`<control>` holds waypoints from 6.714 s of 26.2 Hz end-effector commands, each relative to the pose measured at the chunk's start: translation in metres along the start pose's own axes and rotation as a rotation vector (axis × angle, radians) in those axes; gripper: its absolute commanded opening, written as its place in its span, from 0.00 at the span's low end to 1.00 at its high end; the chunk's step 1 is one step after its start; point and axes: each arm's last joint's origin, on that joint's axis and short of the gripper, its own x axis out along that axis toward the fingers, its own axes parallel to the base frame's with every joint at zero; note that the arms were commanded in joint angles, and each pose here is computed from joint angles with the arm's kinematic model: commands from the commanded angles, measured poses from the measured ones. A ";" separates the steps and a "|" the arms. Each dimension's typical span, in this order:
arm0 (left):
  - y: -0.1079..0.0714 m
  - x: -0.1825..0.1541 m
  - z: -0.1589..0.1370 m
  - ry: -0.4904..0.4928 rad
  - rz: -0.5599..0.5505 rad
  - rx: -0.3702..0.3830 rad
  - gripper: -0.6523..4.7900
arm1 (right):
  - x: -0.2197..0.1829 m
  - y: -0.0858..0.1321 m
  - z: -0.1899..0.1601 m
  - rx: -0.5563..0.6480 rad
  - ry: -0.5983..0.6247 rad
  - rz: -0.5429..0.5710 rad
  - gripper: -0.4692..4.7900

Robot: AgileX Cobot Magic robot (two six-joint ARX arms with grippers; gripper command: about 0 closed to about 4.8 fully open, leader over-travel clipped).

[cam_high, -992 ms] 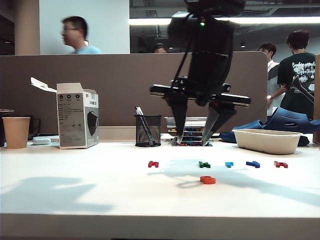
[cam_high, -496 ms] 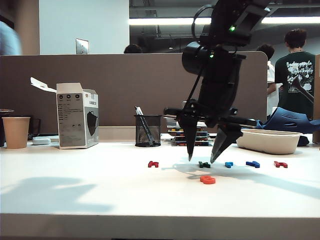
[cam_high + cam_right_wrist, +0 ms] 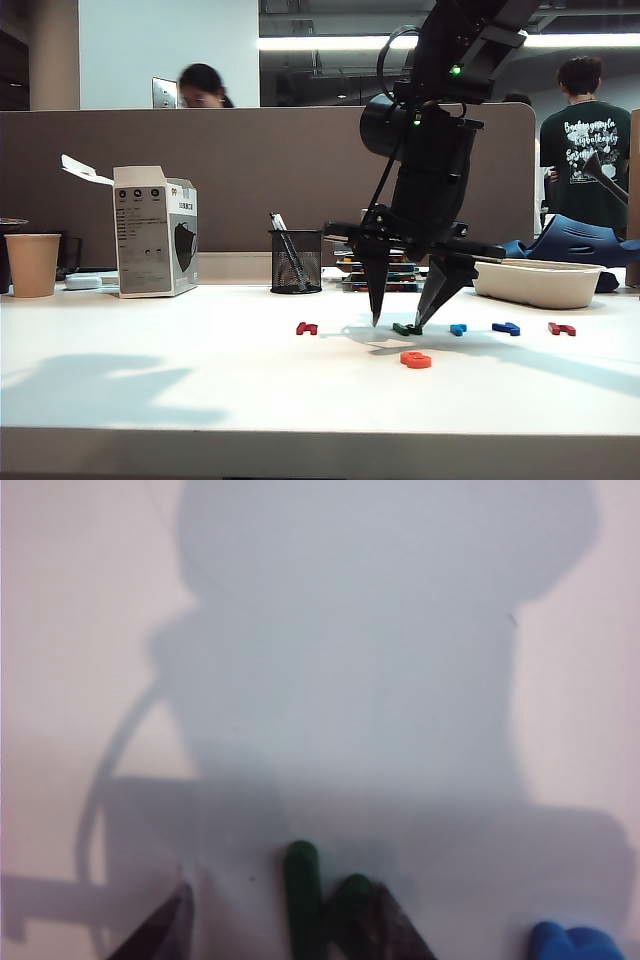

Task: Select the appropriate letters from the row of letter magnets placed on the table to arrange into the word "sky".

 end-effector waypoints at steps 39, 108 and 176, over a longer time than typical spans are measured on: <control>0.000 -0.001 0.001 -0.010 -0.004 -0.003 0.11 | 0.010 -0.009 -0.038 -0.095 0.355 -0.160 0.23; 0.000 -0.001 0.001 -0.010 -0.004 -0.003 0.11 | -0.054 -0.069 -0.004 -0.145 -0.011 -0.165 0.39; 0.000 -0.001 0.001 -0.010 -0.004 -0.003 0.11 | -0.024 -0.069 0.045 -0.186 -0.048 -0.030 0.27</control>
